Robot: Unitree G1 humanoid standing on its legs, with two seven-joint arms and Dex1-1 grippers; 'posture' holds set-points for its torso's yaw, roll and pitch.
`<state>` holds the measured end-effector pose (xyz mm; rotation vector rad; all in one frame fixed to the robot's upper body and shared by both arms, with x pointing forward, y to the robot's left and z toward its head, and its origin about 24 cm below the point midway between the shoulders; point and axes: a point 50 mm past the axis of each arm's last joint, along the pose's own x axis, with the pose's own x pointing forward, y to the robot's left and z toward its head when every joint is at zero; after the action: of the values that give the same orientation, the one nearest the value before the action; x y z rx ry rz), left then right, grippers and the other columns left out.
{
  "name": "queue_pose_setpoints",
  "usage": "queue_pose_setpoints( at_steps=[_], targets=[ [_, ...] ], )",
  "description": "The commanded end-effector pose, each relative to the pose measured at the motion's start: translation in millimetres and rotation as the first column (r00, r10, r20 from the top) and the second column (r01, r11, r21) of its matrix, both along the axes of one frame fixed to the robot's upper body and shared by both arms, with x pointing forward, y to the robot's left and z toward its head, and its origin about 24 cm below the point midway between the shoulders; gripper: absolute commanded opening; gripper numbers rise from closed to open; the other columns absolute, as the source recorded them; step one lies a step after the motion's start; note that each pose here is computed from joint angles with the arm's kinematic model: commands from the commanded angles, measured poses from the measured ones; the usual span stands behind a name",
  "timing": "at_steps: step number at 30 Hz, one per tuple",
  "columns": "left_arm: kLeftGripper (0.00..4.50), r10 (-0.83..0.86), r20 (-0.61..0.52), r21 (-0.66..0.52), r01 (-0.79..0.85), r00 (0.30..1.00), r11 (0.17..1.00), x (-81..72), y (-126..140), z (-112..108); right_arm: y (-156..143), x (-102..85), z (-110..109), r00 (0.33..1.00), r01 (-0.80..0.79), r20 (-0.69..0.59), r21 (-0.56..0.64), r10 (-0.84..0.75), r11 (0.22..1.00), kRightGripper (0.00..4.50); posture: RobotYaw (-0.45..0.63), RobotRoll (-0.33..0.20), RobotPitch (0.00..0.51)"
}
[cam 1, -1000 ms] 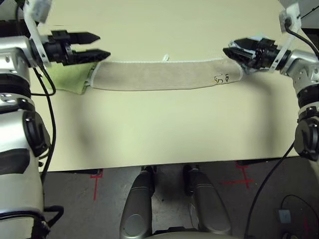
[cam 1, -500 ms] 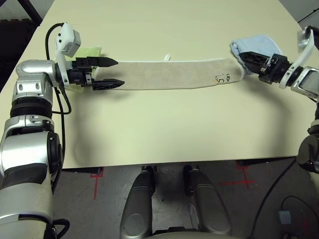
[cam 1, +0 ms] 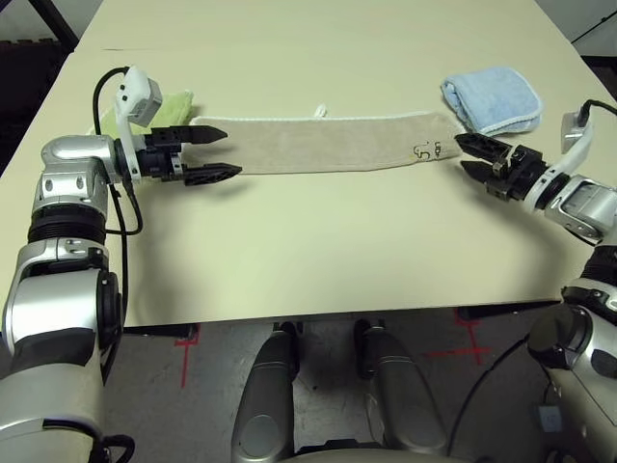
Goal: Fold the towel and set it aside.
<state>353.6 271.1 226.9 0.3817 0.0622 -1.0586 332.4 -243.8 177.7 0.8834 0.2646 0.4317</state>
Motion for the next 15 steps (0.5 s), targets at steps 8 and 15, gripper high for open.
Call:
queue_pose_setpoints(
  at_steps=[8,15],
  targets=[
    [4.48,-0.021,0.022,0.01,0.021,1.0,1.0,-0.5,-3.1,2.3,5.7,21.1,-7.7,0.991,0.136,-0.001,-0.04,-0.137,0.99,4.46,0.01,0.0,0.29],
    [4.5,-0.019,0.019,0.019,0.018,1.0,1.0,-1.7,-0.8,2.5,11.1,26.4,-11.6,0.989,0.148,-0.011,-0.051,-0.148,0.988,4.09,0.01,0.0,0.288]
  ],
)
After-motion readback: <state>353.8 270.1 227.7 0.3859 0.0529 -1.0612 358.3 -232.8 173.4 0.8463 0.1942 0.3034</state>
